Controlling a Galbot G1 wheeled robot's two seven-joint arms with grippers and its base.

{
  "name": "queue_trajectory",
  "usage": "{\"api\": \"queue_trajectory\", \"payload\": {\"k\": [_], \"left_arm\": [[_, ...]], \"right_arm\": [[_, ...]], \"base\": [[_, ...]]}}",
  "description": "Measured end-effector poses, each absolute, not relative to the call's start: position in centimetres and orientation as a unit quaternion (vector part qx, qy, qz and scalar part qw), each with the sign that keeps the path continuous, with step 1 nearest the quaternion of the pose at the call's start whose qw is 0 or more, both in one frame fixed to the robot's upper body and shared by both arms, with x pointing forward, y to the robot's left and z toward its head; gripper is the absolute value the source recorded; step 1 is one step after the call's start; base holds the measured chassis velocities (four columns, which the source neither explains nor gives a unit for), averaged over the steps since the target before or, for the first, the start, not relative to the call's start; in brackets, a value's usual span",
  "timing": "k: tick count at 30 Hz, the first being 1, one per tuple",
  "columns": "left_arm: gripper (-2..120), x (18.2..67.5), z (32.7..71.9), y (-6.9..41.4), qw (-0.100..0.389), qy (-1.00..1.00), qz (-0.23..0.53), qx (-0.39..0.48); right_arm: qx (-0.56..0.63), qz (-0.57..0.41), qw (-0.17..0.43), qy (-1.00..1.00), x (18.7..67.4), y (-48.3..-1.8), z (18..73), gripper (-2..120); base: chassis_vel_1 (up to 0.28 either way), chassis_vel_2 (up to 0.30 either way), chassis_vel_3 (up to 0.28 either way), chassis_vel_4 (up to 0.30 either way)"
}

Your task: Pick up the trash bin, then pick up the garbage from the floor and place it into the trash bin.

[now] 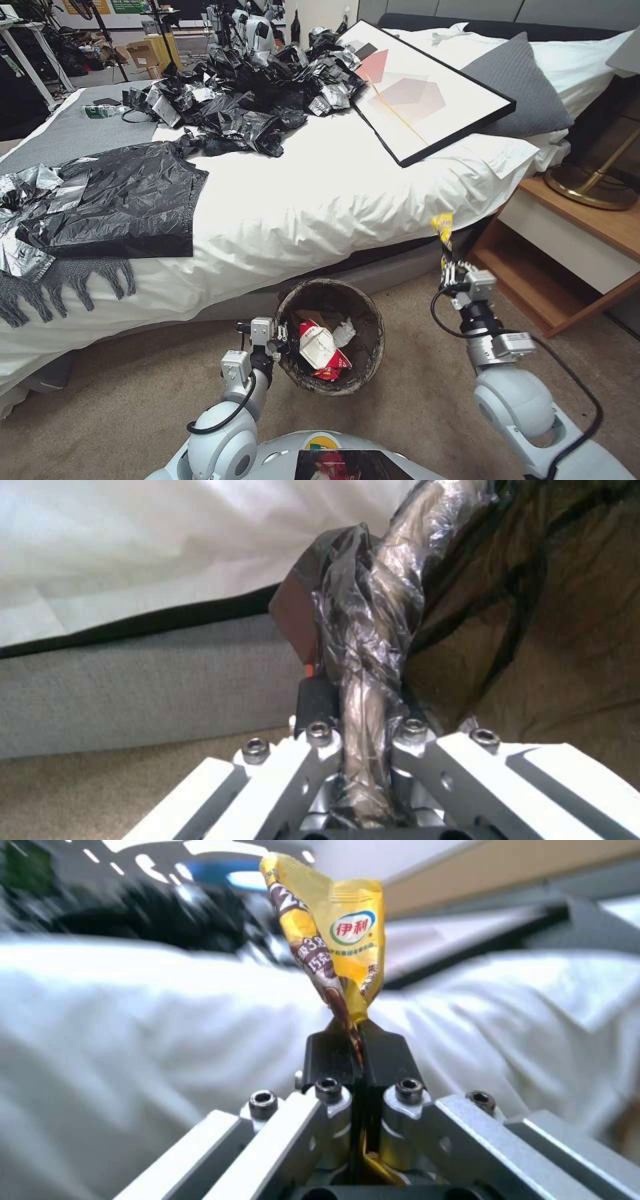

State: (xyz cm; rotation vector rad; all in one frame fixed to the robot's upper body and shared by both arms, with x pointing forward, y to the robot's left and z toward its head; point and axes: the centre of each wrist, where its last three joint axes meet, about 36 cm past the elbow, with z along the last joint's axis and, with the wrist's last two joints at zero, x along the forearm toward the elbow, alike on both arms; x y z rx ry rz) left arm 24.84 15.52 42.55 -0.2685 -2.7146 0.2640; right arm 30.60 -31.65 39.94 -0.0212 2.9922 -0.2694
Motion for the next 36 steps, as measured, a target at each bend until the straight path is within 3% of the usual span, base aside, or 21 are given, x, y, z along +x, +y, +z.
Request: {"api": "queue_trajectory", "payload": {"k": [6, 11, 19, 36], "left_arm": [[2, 25.0, 42.0, 15.3, 0.206, -0.969, 0.092, -0.098], [2, 25.3, 42.0, 15.2, 0.207, -0.969, 0.091, -0.099], [2, 25.5, 41.8, 15.2, 0.209, -0.969, 0.09, -0.097], [2, 25.9, 41.8, 15.3, 0.207, -0.97, 0.091, -0.093]], "right_arm": [[-0.082, -0.045, 0.168, 0.981, 28.9, -28.0, 48.5, 0], [-0.166, -0.024, 0.18, 0.969, 27.2, -26.2, 49.7, 0], [-0.319, -0.02, 0.14, 0.937, 25.6, -25.3, 47.1, 0], [-0.384, -0.025, 0.059, 0.921, 25.6, -25.4, 42.4, 0]], "base": [[0.0, 0.0, 0.0, 0.0], [0.0, 0.0, 0.0, 0.0], [0.0, 0.0, 0.0, 0.0], [0.0, 0.0, 0.0, 0.0]]}}
